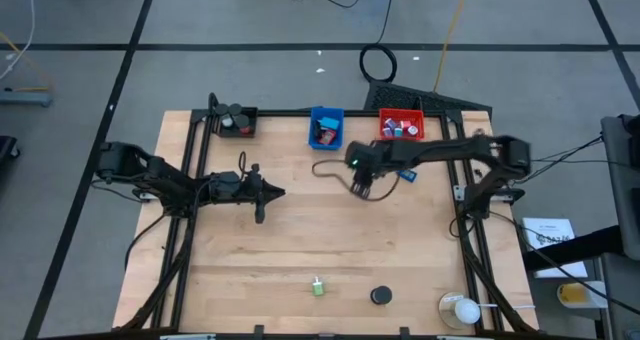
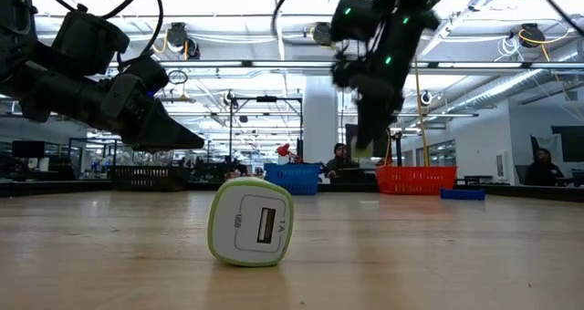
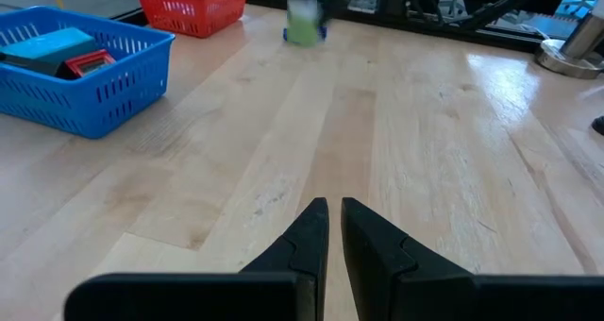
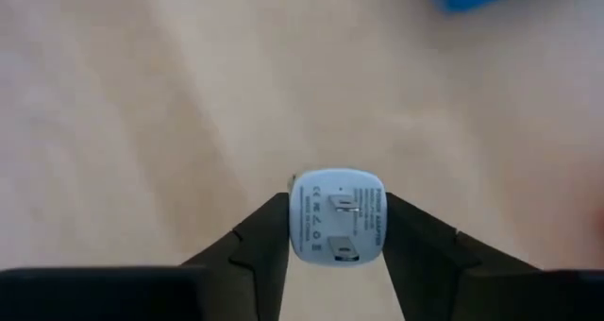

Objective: Pick & Place Office items
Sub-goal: Put the top green charger adapter into the red basket

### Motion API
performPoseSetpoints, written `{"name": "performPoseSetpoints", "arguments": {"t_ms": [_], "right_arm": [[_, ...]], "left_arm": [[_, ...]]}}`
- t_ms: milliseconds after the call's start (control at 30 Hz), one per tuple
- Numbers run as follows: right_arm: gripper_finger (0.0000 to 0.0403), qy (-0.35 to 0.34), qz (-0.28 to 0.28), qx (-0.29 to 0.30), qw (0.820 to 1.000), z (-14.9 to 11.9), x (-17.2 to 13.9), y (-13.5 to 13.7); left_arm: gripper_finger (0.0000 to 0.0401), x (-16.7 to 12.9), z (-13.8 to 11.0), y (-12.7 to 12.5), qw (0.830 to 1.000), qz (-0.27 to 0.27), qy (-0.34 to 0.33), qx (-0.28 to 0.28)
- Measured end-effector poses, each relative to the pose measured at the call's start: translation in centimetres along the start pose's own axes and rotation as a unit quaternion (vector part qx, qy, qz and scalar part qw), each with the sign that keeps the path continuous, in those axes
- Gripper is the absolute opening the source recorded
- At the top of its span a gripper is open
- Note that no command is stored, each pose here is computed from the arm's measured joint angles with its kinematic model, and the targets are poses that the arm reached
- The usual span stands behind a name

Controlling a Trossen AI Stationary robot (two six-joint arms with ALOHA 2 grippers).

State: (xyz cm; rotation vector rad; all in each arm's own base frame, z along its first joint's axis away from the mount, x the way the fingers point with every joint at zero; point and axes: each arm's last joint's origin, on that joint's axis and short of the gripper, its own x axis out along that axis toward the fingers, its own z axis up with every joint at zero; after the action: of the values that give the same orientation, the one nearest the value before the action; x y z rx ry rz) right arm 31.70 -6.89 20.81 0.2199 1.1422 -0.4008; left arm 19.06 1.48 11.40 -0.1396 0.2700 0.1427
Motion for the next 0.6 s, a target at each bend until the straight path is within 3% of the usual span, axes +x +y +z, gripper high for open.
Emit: {"name": "performPoseSetpoints", "arguments": {"t_ms": [133,267,400,600], "right_arm": [[0.0134,-0.036,-0.08,0.039,0.995,-0.4,-4.4,-3.3],[0.0137,-0.076,-0.141,0.13,0.979,-1.2,-6.5,-7.6],[0.0139,-0.098,-0.176,0.214,0.956,-2.8,-4.8,-12.3],[0.0138,-0.142,-0.162,0.29,0.932,-4.9,-1.4,-17.3]], "left_arm": [[0.0037,0.0,0.0,0.0,1.0,0.0,0.0,0.0],[0.0037,0.0,0.0,0.0,1.0,0.0,0.0,0.0],[0.0037,0.0,0.0,0.0,1.0,0.0,0.0,0.0],[0.0037,0.0,0.0,0.0,1.0,0.0,0.0,0.002]]}}
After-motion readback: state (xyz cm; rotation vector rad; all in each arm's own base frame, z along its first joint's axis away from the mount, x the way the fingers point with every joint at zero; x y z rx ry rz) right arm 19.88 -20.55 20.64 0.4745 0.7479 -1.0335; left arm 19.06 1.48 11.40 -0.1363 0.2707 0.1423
